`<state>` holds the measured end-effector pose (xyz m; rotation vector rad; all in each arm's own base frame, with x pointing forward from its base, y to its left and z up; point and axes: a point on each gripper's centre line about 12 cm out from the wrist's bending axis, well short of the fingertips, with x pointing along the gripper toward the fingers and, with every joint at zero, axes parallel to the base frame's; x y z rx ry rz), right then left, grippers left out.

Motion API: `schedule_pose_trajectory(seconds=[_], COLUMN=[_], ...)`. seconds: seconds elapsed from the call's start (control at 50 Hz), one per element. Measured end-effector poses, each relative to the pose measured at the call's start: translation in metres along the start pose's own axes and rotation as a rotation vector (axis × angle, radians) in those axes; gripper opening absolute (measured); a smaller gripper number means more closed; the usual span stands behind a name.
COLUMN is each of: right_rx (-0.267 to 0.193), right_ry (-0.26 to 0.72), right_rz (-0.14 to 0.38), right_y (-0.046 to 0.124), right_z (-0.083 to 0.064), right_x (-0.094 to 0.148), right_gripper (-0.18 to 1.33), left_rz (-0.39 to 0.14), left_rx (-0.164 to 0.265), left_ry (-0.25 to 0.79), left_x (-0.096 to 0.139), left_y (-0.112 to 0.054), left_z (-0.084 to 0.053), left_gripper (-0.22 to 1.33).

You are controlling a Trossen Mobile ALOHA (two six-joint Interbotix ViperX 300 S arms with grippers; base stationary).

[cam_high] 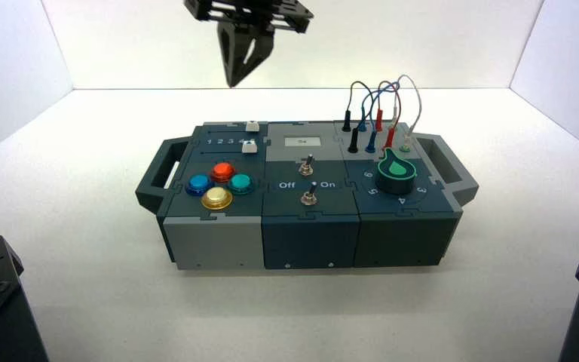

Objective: Move the top slider to position 5.

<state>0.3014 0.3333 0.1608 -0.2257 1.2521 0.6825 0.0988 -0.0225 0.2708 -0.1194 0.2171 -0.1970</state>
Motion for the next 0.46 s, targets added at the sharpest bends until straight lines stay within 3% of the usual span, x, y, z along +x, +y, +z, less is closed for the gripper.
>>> schedule_pose_trajectory(seconds=[0.36,0.46], right_rx=[0.022,0.021], right_ry=[0.109,0.099], right_rz=[-0.01,-0.009], right_y=[-0.006,-0.006], right_z=[-0.044,-0.045], right_x=[0.017,0.014], right_gripper=[-0.14,-0.14], left_rz=[0.0,0.003], left_rx=[0.0,0.001], left_ry=[0.003,0.003], left_x=[0.0,0.0], left_y=[0.0,0.0], left_z=[0.0,-0.001], left_gripper=[-0.16,-0.16])
